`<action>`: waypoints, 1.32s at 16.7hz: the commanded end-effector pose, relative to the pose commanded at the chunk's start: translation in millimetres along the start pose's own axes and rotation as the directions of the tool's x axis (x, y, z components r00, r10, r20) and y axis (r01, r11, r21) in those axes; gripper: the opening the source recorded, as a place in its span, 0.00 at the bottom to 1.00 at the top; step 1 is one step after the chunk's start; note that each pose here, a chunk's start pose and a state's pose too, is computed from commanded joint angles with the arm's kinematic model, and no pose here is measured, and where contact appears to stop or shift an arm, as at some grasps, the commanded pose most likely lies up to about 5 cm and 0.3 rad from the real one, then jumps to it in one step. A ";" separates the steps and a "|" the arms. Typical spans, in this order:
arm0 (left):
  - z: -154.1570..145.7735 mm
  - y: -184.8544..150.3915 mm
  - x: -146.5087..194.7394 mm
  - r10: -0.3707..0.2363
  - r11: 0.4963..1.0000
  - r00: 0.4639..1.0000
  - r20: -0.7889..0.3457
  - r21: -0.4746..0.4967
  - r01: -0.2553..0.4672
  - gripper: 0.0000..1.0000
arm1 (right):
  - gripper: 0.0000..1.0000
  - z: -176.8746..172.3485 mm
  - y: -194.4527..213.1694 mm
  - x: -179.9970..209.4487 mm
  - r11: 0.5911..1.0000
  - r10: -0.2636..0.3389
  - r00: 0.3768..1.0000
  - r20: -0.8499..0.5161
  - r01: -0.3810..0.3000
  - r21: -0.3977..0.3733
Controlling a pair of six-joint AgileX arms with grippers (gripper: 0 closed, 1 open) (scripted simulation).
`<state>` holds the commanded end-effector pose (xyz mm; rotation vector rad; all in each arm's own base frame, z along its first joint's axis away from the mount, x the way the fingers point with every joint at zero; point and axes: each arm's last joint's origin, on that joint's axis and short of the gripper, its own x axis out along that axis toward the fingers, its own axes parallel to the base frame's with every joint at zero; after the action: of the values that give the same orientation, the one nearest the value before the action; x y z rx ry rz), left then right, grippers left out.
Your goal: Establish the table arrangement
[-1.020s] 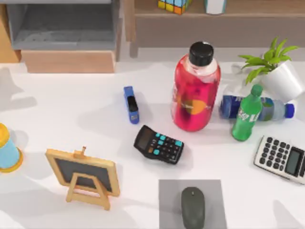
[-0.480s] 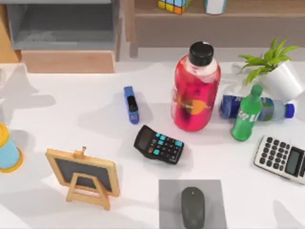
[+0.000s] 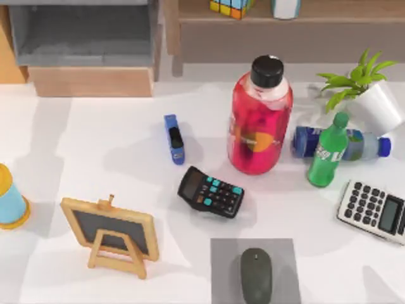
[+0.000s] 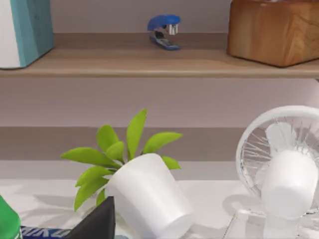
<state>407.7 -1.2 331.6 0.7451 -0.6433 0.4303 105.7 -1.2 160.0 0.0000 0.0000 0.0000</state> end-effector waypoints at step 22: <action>219.9 -314.8 -150.0 -0.613 0.677 0.720 -0.324 -0.686 0.267 1.00 | 1.00 0.0 0.0 0.0 1.000 0.000 1.000 0.000 0.000 0.000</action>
<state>394.1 -392.2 201.6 0.1226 -0.0099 -0.0710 105.7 -1.2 160.0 0.0000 0.0000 0.0000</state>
